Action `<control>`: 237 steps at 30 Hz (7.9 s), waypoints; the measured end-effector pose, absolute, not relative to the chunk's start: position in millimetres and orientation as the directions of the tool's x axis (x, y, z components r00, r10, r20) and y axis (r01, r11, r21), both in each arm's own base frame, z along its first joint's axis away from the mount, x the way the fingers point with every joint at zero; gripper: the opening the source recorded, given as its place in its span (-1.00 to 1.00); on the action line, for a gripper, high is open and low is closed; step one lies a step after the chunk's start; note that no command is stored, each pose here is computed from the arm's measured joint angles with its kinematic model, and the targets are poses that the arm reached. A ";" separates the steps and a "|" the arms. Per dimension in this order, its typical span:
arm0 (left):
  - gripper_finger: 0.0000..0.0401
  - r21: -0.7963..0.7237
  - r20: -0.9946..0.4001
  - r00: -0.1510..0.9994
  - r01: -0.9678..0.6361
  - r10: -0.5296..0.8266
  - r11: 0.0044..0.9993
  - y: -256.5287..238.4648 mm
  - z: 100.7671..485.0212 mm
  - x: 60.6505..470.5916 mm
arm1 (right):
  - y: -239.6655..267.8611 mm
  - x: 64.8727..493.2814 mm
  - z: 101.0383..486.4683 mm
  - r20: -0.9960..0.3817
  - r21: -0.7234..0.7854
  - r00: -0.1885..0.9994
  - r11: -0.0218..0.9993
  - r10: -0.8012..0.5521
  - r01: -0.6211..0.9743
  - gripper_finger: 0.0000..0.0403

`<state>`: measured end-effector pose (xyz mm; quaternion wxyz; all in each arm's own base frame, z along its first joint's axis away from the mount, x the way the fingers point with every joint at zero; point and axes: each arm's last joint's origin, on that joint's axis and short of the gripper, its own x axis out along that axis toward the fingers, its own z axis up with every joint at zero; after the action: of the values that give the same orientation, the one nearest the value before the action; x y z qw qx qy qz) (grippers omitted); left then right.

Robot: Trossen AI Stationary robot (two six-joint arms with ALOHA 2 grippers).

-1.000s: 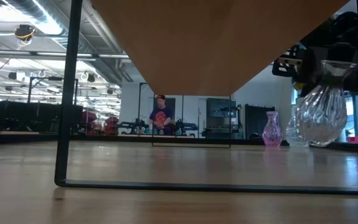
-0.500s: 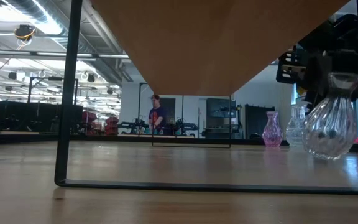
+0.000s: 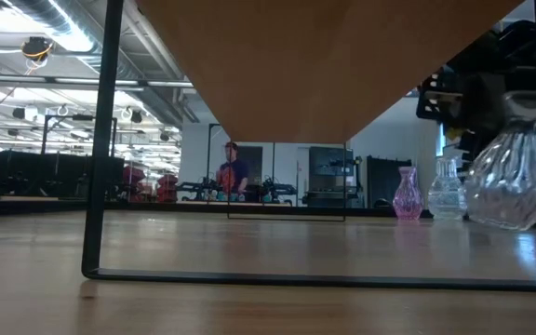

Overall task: Sort vases onto shelf
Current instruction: Put the transparent vase on the shelf aligned with the other transparent vases

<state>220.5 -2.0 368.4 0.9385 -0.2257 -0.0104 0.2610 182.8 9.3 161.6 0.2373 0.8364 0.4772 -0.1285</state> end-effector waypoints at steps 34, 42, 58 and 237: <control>0.37 -0.429 -0.098 0.864 -0.485 0.495 0.762 -2.0 368.4 220.4 | 10.5 173.4 153.4 -0.489 0.210 0.426 -0.371 0.761 0.905 -0.44; 0.37 -0.429 -0.098 0.864 -0.485 0.495 0.762 -2.0 368.4 220.4 | 10.0 175.7 154.3 -0.492 0.225 0.451 -0.392 0.744 0.892 -0.44; 0.37 -0.429 -0.098 0.864 -0.485 0.494 0.762 -2.0 368.4 220.4 | 7.1 183.6 162.5 -0.533 0.254 0.527 -0.469 0.662 0.846 0.28; 0.37 -0.443 -0.147 0.898 -0.435 0.415 0.784 -4.3 363.7 221.0 | -67.4 311.5 374.5 -0.920 0.371 0.282 0.831 0.270 0.414 -0.97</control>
<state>221.0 -4.3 363.7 0.9441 -0.2397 0.0206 0.2252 311.5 -67.4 374.5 0.7476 0.2867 0.5972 -0.0481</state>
